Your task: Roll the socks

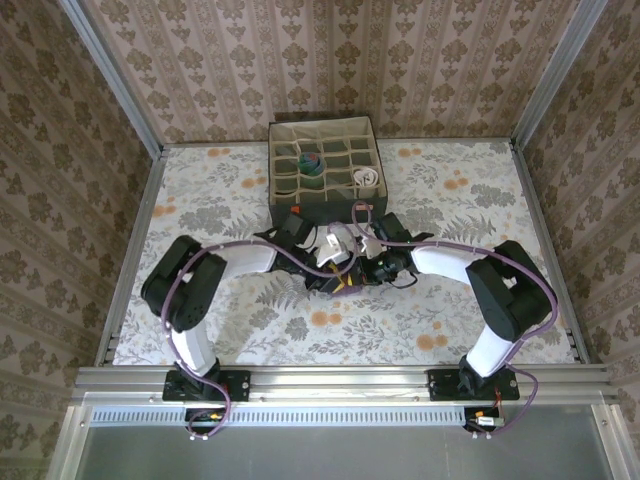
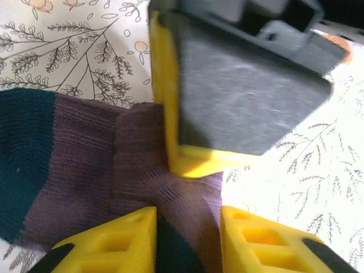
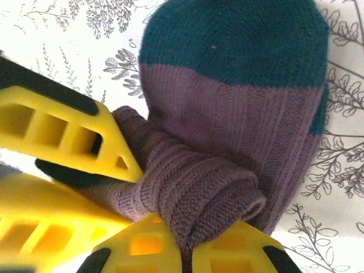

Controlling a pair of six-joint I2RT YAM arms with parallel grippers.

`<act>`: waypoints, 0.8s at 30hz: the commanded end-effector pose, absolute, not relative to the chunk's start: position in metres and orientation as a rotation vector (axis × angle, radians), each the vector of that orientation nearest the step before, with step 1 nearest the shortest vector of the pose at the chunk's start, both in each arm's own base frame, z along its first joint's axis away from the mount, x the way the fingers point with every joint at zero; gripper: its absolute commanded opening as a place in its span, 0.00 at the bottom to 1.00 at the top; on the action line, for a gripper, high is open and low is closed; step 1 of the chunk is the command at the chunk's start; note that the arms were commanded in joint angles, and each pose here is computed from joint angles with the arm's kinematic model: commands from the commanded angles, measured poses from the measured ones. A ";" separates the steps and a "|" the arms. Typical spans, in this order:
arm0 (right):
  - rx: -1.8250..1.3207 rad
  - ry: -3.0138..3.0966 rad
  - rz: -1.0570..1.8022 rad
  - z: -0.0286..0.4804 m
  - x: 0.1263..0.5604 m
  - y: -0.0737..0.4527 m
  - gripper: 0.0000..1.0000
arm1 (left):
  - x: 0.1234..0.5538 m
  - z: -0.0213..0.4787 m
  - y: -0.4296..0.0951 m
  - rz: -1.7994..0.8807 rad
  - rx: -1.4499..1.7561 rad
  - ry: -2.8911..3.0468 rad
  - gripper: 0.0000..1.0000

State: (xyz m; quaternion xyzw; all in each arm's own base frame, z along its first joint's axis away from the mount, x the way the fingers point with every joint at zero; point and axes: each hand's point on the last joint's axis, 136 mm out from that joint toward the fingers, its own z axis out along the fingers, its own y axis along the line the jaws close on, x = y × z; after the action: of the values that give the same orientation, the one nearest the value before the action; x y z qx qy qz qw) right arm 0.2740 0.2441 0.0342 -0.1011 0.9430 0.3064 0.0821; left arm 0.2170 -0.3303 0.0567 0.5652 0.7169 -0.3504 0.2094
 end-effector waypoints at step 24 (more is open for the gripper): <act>-0.166 3.127 0.630 -0.008 0.247 0.207 0.00 | 0.212 0.053 -0.337 -0.118 1.746 1.406 0.52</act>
State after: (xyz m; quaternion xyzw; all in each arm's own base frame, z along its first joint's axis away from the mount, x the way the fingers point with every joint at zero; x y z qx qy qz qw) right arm 0.2755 0.2419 0.0331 -0.0792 0.9545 0.2837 0.0462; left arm 0.2002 -0.3303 0.0482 0.7105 0.5663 -0.0672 0.4122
